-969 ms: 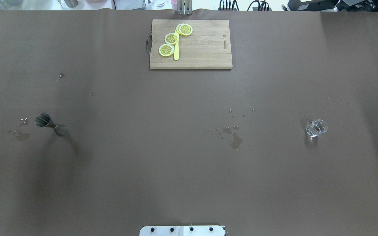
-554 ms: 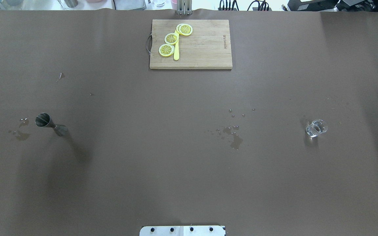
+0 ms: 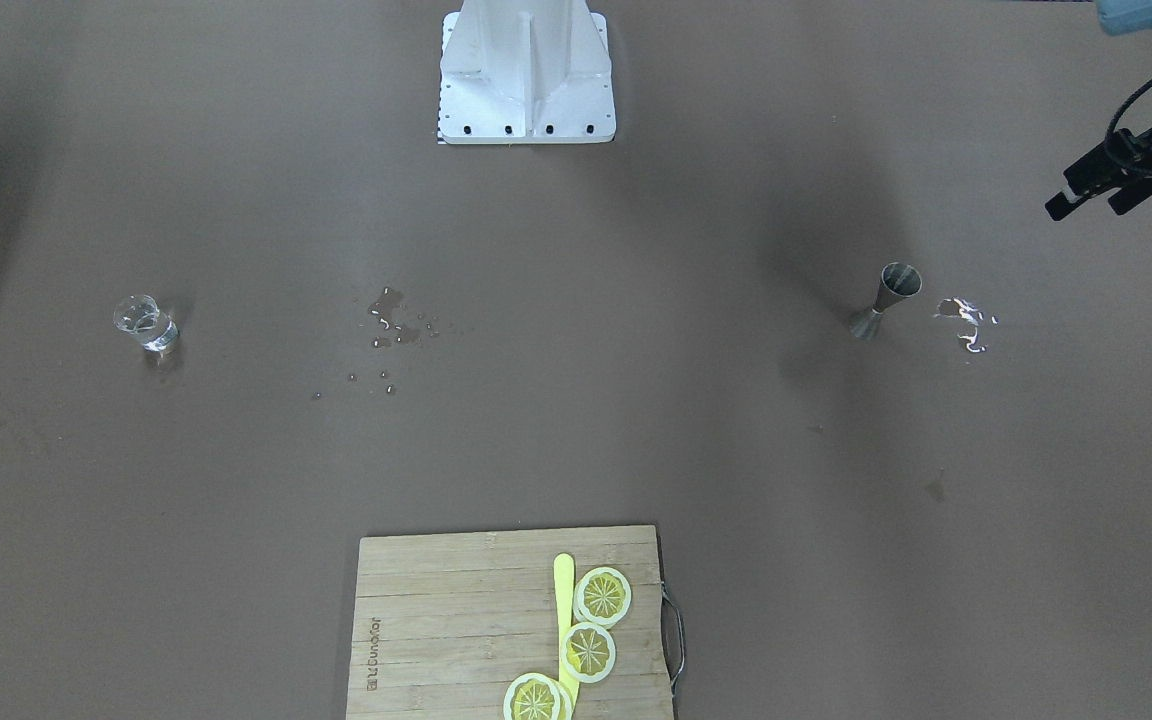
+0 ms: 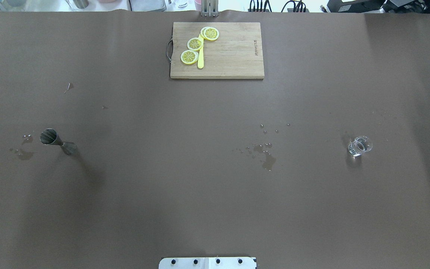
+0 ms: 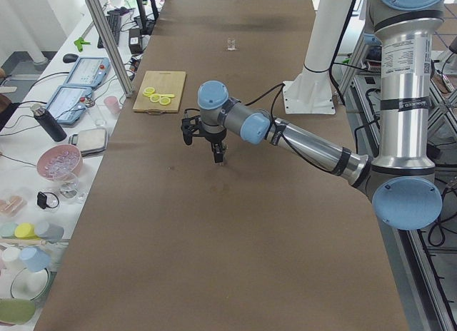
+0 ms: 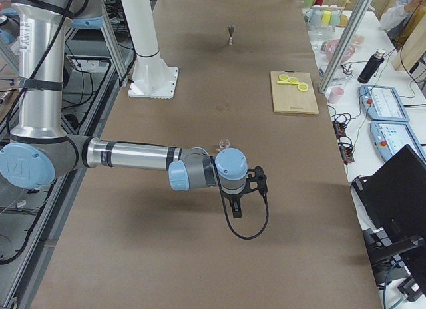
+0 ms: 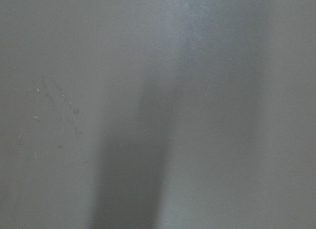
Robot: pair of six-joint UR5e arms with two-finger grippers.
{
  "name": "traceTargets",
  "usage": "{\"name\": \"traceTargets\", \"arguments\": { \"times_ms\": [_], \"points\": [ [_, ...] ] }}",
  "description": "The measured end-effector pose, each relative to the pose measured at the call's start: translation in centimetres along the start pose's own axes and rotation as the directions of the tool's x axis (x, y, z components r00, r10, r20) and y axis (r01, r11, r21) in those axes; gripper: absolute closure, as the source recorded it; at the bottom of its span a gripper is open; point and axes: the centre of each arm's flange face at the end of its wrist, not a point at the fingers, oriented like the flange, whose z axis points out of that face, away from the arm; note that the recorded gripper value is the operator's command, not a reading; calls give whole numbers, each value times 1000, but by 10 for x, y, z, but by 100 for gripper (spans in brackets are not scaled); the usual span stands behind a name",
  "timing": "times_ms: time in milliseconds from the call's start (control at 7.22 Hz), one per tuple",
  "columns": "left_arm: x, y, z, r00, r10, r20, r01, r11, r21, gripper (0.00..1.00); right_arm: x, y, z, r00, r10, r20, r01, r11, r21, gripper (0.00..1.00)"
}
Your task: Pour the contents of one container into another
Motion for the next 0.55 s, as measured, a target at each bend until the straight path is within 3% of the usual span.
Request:
{"name": "traceTargets", "arguments": {
  "times_ms": [277, 554],
  "points": [
    [28, 23, 8, 999, 22, -29, -20, 998, 54, 2, -11, -3, -1, 1000, -13, 14, 13, 1000, 3, 0],
    [68, 74, 31, 1000, 15, 3, -15, 994, 111, 2, -22, -7, -2, 998, -52, 31, 51, 999, 18, 0]
  ]
}}
